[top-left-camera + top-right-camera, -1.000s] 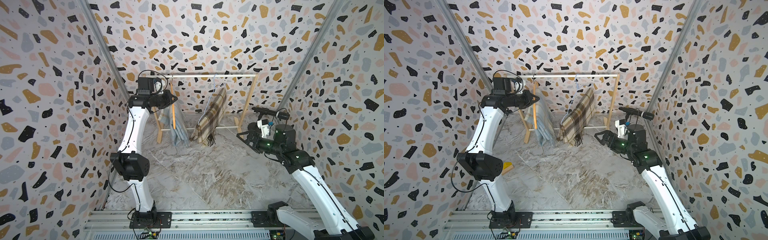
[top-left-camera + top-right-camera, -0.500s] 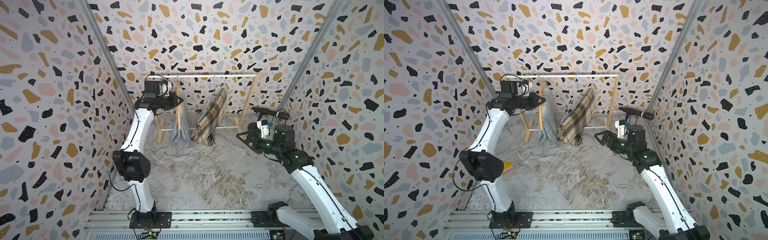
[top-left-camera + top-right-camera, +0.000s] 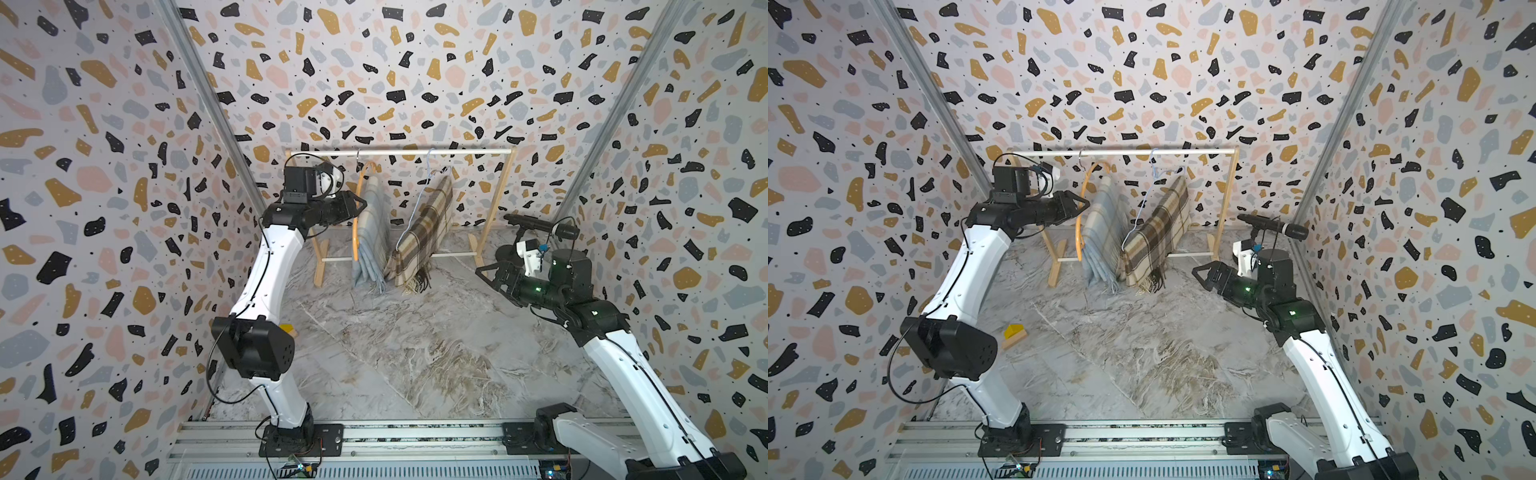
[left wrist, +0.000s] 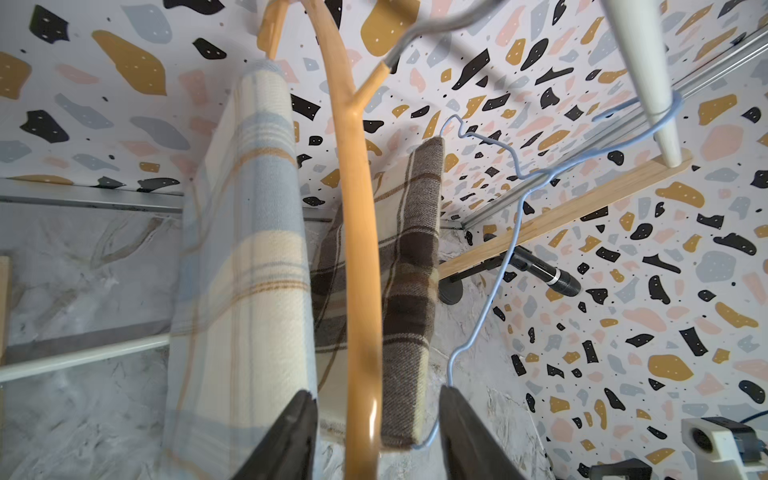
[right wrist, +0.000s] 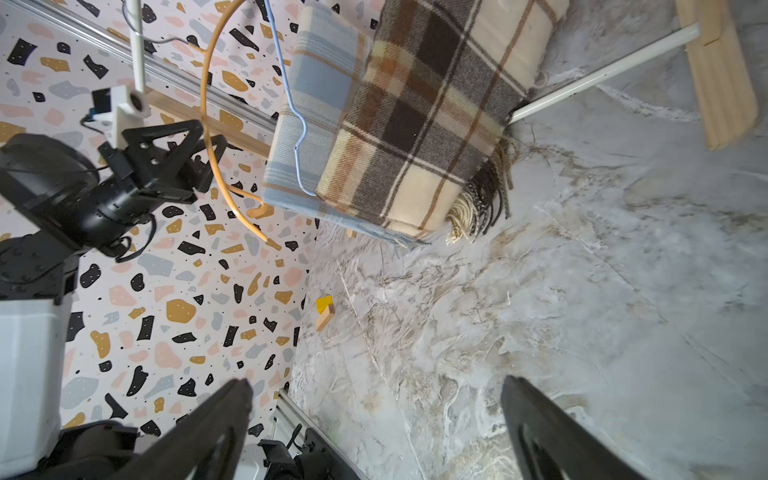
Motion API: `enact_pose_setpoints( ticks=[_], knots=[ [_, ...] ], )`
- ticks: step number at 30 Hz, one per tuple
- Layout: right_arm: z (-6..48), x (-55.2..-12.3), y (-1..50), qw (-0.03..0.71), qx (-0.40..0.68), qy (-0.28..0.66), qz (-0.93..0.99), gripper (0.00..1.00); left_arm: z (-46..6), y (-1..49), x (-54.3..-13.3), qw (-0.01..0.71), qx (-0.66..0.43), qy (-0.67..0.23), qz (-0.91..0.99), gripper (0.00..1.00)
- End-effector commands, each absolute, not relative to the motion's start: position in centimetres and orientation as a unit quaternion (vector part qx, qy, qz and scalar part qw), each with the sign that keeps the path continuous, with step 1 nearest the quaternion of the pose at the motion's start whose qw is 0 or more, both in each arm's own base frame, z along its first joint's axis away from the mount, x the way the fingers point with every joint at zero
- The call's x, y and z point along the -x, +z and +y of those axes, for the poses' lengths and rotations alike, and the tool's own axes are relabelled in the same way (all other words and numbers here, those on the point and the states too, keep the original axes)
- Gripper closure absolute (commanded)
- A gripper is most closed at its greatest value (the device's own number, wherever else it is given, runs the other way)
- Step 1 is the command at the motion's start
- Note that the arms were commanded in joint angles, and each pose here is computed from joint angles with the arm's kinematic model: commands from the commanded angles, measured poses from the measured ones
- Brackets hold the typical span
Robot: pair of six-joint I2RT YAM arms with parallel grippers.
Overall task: Hang the scarf on the hanger
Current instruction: Place the hanger at the clothesline, then reset both arms
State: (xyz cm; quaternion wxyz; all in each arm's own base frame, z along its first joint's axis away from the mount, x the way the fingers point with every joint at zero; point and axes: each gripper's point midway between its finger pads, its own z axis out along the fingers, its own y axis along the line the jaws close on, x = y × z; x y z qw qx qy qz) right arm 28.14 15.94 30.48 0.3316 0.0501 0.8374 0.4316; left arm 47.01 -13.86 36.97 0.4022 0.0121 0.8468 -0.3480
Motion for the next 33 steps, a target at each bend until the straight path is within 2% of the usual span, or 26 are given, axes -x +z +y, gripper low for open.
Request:
enact_pose_setpoints(
  ticks=[1,9,16,21,25,33],
  knots=[
    [14.6,-27.5,32.2,0.370,-0.021,0.394,0.841,0.00,-11.8,39.8,-44.6,0.450,-0.018,-0.322,0.833,0.39],
    [11.8,-27.3,33.2,0.433,0.012,0.298,0.851,0.00,-7.4,39.6,-38.2,0.503,0.026,-0.267,0.821,0.19],
    [7.2,-27.2,33.9,0.509,0.016,0.155,0.847,0.00,-3.6,36.1,-32.1,0.546,0.083,-0.182,0.814,0.07],
    [3.4,-27.3,32.6,0.525,-0.007,0.041,0.850,0.00,-1.0,32.9,-28.9,0.560,0.125,-0.120,0.810,0.00],
    [0.5,-27.3,30.6,0.517,-0.047,-0.034,0.854,0.00,0.6,30.6,-27.2,0.558,0.153,-0.081,0.811,0.00],
    [-2.0,-28.0,25.2,0.543,-0.082,-0.104,0.829,0.01,1.9,27.1,-25.6,0.533,0.168,-0.039,0.828,0.00]
  ],
)
